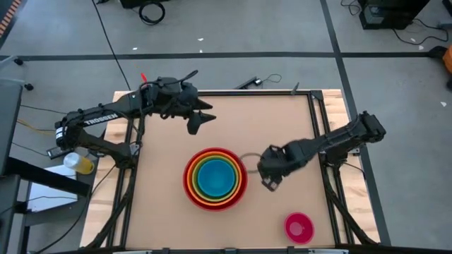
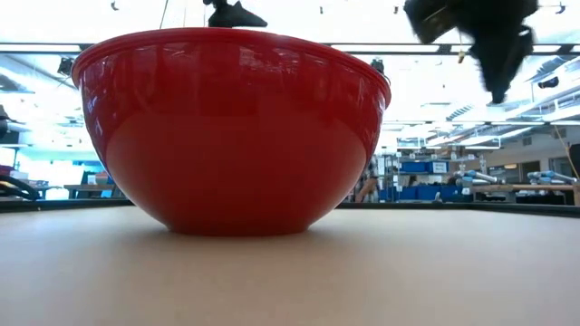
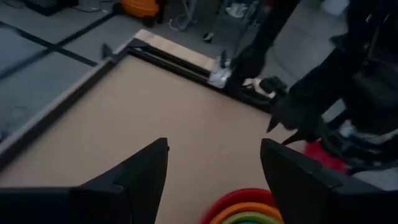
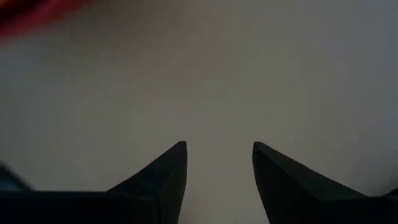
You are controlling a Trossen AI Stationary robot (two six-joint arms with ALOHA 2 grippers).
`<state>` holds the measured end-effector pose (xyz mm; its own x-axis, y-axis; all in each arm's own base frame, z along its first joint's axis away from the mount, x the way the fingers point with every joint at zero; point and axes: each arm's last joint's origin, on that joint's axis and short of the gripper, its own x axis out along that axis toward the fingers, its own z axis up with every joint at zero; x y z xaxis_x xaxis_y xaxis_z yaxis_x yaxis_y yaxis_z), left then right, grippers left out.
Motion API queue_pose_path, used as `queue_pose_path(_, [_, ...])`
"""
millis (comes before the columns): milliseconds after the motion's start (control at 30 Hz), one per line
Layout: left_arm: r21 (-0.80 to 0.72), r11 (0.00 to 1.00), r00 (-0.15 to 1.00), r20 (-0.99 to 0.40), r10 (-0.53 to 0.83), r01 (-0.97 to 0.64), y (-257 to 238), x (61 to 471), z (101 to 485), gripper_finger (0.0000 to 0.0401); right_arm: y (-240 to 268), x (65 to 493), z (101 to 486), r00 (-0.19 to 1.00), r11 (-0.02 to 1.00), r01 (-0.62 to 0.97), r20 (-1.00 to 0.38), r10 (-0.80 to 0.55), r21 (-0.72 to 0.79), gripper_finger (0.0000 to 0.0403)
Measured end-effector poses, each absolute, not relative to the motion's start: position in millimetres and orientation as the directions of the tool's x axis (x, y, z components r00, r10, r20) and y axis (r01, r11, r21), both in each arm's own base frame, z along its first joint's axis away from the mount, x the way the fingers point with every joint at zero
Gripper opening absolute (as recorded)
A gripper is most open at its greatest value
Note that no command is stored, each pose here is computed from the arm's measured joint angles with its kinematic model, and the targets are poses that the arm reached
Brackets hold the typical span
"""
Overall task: Nest bowls inside each other
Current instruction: Stack the pink bowl into the blue bowl
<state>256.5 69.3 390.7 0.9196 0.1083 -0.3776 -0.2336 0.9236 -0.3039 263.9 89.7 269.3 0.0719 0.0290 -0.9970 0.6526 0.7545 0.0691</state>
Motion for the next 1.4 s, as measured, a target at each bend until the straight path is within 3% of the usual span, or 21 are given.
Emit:
queue_pose_path(100, [-0.327, 0.921, 0.93, -0.357, 0.086, -0.211, 55, 261, 393, 0.0258, 114, 255, 269, 0.059, 0.812, 0.578, -0.996, 0.059, 0.083, 0.0187])
queue_pose_path(367, [-0.288, 0.916, 0.942, -0.269, 0.202, -0.279, -17, 268, 401, 0.0258, 168, 222, 269, 0.032, 0.855, 0.511, -0.996, 0.087, 0.091, 0.0187])
queue_pose_path(633, [-0.274, 0.916, 0.929, -0.308, 0.207, -0.294, -66, 261, 393, 0.0258, 210, 193, 270, 0.004, 0.808, 0.566, -0.98, 0.197, 0.165, 0.0187])
queue_pose_path(733, [-0.283, 0.913, 0.931, -0.3, 0.207, -0.295, -76, 257, 393, 0.0258, 221, 195, 273, -0.03, 0.749, 0.609, -0.937, 0.349, 0.26, 0.0187])
queue_pose_path(800, [-0.255, 0.908, 0.923, -0.287, 0.258, -0.333, -82, 254, 393, 0.0258, 228, 201, 275, 0.042, 0.71, 0.615, -0.914, 0.403, 0.342, 0.0183])
queue_pose_path(900, [-0.188, 0.897, 0.896, -0.288, 0.338, -0.399, -85, 250, 391, 0.0258, 231, 209, 275, 0.147, 0.702, 0.595, -0.911, 0.384, 0.392, 0.0175])
queue_pose_path(1033, [-0.183, 0.888, 0.878, -0.327, 0.351, -0.423, -79, 250, 387, 0.0258, 224, 210, 272, 0.079, 0.682, 0.652, -0.924, 0.375, 0.332, 0.0167])
queue_pose_path(1167, [-0.167, 0.894, 0.875, -0.342, 0.342, -0.415, -76, 249, 386, 0.0258, 215, 215, 270, 0.085, 0.689, 0.661, -0.942, 0.326, 0.298, 0.0165])
queue_pose_path(1300, [-0.14, 0.895, 0.866, -0.35, 0.356, -0.424, -66, 247, 389, 0.0258, 192, 209, 267, -0.069, 0.748, 0.654, -0.976, 0.208, 0.113, 0.0165])
queue_pose_path(1400, [-0.183, 0.927, 0.888, -0.394, 0.236, -0.327, -50, 248, 390, 0.0258, 174, 216, 274, -0.049, 0.746, 0.653, -0.975, 0.216, 0.133, 0.0165])
